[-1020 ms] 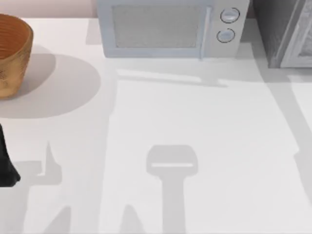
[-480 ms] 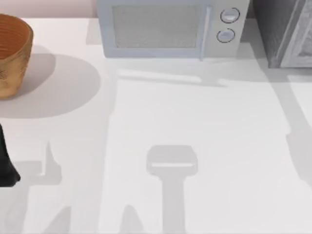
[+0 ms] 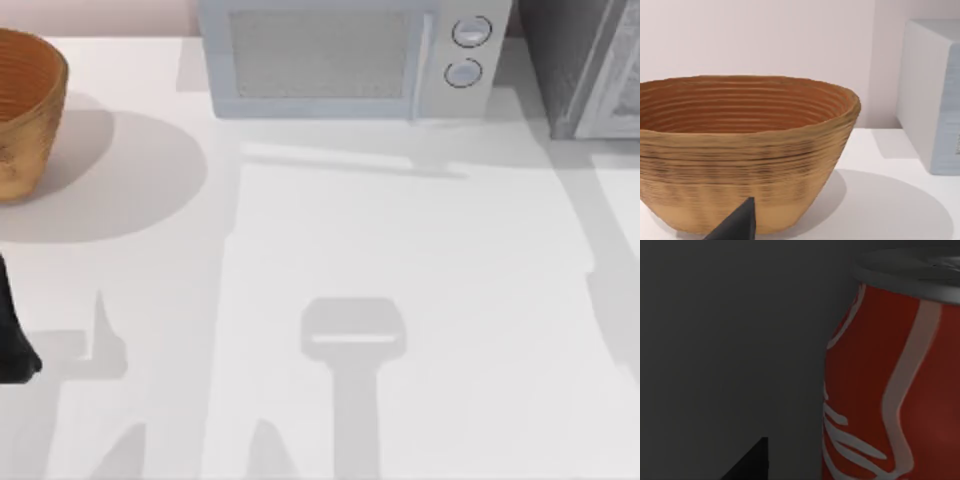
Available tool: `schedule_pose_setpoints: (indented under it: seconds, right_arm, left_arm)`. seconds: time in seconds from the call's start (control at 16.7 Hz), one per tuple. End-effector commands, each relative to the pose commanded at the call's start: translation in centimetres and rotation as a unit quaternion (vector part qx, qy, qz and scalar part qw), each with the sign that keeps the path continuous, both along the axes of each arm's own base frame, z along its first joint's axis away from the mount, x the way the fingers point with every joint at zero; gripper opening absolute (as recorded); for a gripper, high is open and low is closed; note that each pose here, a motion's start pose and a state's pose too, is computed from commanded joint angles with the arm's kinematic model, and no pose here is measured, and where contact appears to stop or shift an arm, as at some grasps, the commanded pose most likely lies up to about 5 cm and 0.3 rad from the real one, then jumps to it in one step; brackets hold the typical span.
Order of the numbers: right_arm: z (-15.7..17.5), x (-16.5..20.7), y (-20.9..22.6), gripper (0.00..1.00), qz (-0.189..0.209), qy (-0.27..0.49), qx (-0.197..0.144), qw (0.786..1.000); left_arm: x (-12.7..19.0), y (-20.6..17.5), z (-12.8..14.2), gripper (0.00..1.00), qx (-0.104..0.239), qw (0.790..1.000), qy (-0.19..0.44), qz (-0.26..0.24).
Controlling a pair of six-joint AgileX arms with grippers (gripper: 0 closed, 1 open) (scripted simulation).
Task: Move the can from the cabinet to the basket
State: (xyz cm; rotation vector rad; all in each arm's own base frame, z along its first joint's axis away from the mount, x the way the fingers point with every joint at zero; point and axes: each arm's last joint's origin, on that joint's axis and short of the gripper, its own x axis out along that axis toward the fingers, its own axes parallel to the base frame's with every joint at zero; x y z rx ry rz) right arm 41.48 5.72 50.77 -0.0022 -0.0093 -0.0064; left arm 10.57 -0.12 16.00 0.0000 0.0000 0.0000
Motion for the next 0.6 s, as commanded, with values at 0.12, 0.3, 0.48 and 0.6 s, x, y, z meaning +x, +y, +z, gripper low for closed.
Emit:
schedule_pose_setpoints:
  seconds: [0.12, 0.3, 0.48, 0.6]
  right_arm:
    - [0.0, 0.0, 0.0, 0.62, 0.0, 0.0, 0.0, 1.0]
    - [0.0, 0.0, 0.0, 0.4, 0.0, 0.0, 0.0, 1.0]
    - [0.0, 0.0, 0.0, 0.17, 0.0, 0.0, 0.0, 1.0]
    - [0.0, 0.0, 0.0, 0.02, 0.0, 0.0, 0.0, 1.0]
  left_arm:
    - [0.0, 0.0, 0.0, 1.0, 0.0, 1.0, 0.0, 0.0]
    - [0.0, 0.0, 0.0, 1.0, 0.0, 1.0, 0.0, 0.0]
    - [0.0, 0.0, 0.0, 1.0, 0.0, 1.0, 0.0, 0.0]
    - [0.0, 0.0, 0.0, 1.0, 0.0, 1.0, 0.0, 0.0]
